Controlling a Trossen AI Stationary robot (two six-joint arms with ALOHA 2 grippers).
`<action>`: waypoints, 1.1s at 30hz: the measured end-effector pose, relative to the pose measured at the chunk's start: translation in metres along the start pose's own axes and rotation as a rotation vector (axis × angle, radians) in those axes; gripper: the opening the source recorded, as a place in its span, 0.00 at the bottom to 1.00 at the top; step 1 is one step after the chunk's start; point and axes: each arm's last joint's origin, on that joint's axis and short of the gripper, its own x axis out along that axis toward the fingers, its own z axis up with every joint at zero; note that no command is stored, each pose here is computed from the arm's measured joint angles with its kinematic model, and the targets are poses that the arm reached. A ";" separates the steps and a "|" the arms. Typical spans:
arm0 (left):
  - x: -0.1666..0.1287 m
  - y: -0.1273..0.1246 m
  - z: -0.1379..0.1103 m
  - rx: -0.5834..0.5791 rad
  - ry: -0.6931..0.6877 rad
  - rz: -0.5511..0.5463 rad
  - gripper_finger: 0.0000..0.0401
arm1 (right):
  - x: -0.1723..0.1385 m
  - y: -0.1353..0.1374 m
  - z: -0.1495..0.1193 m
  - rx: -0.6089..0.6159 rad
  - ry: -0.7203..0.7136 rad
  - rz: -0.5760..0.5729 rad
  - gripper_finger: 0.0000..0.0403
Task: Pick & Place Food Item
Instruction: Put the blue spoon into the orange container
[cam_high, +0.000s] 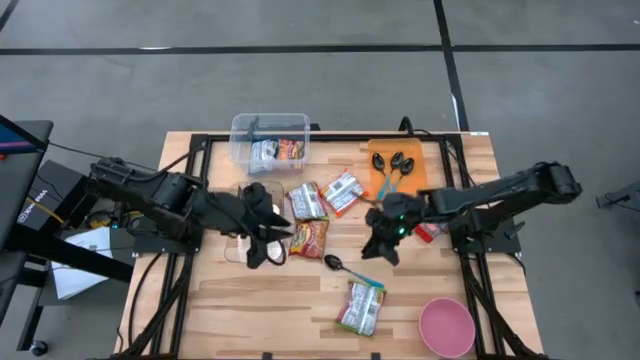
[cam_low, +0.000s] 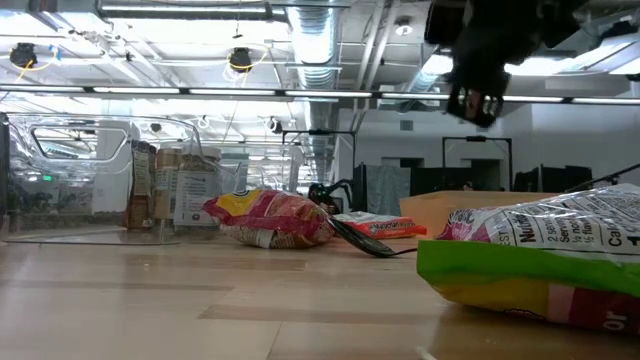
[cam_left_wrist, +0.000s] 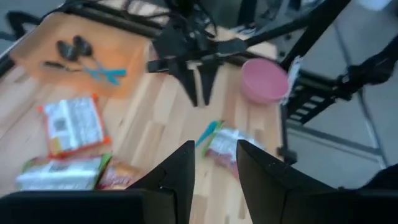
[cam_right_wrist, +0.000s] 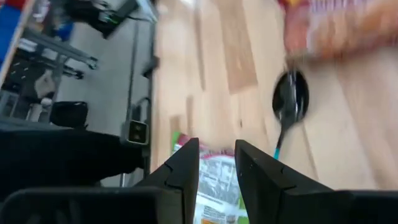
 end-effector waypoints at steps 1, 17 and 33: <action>-0.001 -0.001 -0.003 0.000 0.015 0.015 0.28 | 0.007 0.000 -0.003 0.028 0.017 -0.018 0.24; -0.025 -0.004 -0.054 0.108 0.327 0.228 0.28 | 0.080 0.032 -0.009 0.319 0.079 -0.428 0.24; -0.039 -0.018 -0.068 0.233 0.325 0.219 0.28 | 0.155 0.042 0.013 0.364 0.325 -0.763 0.24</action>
